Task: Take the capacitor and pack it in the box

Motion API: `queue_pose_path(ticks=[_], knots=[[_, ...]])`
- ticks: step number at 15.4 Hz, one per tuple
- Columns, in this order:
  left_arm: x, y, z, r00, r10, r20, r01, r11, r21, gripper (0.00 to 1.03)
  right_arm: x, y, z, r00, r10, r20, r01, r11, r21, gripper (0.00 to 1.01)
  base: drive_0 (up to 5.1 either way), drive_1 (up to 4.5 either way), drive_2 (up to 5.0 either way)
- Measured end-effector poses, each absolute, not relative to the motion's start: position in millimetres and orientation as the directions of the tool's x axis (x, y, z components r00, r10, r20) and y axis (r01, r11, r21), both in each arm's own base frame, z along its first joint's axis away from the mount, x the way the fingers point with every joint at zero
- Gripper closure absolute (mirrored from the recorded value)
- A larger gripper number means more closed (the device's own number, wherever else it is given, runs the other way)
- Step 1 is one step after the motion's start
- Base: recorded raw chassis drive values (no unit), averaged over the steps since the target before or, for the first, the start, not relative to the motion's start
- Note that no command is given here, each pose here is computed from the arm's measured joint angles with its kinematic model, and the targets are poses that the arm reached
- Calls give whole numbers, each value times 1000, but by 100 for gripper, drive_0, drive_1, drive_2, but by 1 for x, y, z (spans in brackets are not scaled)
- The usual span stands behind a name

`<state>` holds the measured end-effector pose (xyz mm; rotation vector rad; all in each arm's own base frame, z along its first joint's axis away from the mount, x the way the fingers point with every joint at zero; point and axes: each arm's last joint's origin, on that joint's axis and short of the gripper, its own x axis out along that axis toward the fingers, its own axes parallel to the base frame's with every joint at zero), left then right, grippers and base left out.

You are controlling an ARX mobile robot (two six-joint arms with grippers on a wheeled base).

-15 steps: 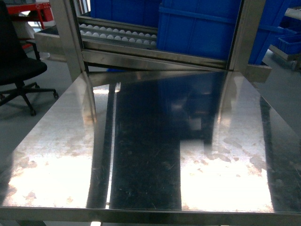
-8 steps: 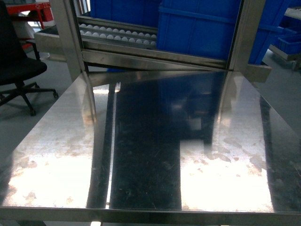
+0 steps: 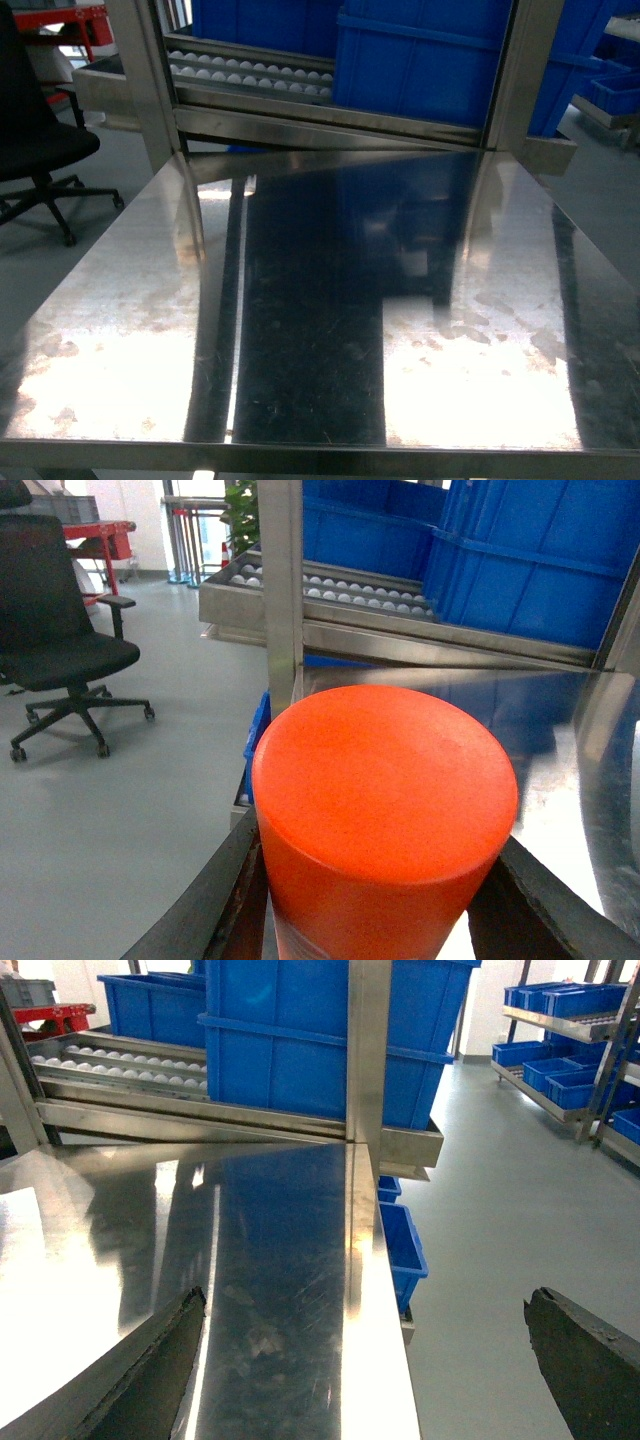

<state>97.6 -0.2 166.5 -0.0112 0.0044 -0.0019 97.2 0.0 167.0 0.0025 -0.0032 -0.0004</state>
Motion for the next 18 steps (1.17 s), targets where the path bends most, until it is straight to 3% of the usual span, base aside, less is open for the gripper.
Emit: queue_pose_path(ticks=[18], knots=[[98, 0, 166, 1000, -2, -5, 2, 1000, -10, 59, 97, 0, 167, 1000, -1, 3, 1, 1000, 3, 3, 0, 0, 0]])
